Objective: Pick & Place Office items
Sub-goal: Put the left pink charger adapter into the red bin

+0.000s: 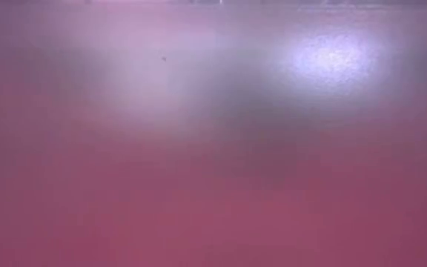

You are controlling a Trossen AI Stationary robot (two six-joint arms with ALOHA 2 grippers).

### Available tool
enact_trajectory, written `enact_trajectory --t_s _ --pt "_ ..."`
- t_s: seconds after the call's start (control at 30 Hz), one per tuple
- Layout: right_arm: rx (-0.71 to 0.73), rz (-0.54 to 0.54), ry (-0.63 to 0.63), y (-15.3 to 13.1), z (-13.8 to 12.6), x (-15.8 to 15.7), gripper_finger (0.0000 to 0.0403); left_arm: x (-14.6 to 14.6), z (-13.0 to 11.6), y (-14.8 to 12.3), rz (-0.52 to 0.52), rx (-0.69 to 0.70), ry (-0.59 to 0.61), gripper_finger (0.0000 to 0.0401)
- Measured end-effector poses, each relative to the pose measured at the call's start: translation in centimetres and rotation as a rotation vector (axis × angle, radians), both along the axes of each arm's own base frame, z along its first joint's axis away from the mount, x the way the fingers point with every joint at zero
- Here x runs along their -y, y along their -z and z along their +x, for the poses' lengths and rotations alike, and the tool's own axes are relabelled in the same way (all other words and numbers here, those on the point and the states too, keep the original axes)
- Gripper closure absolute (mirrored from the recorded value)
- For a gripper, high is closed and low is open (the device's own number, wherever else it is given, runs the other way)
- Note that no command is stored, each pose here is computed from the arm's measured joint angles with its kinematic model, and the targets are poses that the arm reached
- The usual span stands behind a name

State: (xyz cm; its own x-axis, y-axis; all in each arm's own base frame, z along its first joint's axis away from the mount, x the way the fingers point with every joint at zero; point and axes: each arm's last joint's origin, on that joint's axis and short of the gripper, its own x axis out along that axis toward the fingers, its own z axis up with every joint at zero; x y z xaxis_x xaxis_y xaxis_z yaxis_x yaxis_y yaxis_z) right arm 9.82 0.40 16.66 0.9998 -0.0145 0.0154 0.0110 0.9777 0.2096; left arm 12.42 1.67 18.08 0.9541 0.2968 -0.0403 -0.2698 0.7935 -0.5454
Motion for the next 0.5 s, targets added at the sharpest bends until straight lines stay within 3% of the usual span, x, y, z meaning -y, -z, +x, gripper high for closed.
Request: enact_trajectory --t_s 0.07,0.27,0.4,0.5 --pt "0.000 0.000 0.000 0.0 0.0 0.0 0.0121 0.1 0.0 -1.0 -0.123 0.140 0.037 0.0297" --pt "0.000 0.000 0.000 0.0 0.0 0.0 0.0121 0.1 -0.2 -3.0 -0.273 0.398 0.071 0.0297" --pt "0.000 -0.005 0.001 0.0 0.0 0.0 0.0121 0.2 -0.7 -4.2 -0.253 0.524 0.098 0.0297" --pt "-0.003 -0.171 0.034 0.0 0.0 0.2 0.0121 0.2 -0.8 -4.4 -0.196 0.534 0.090 0.0297"
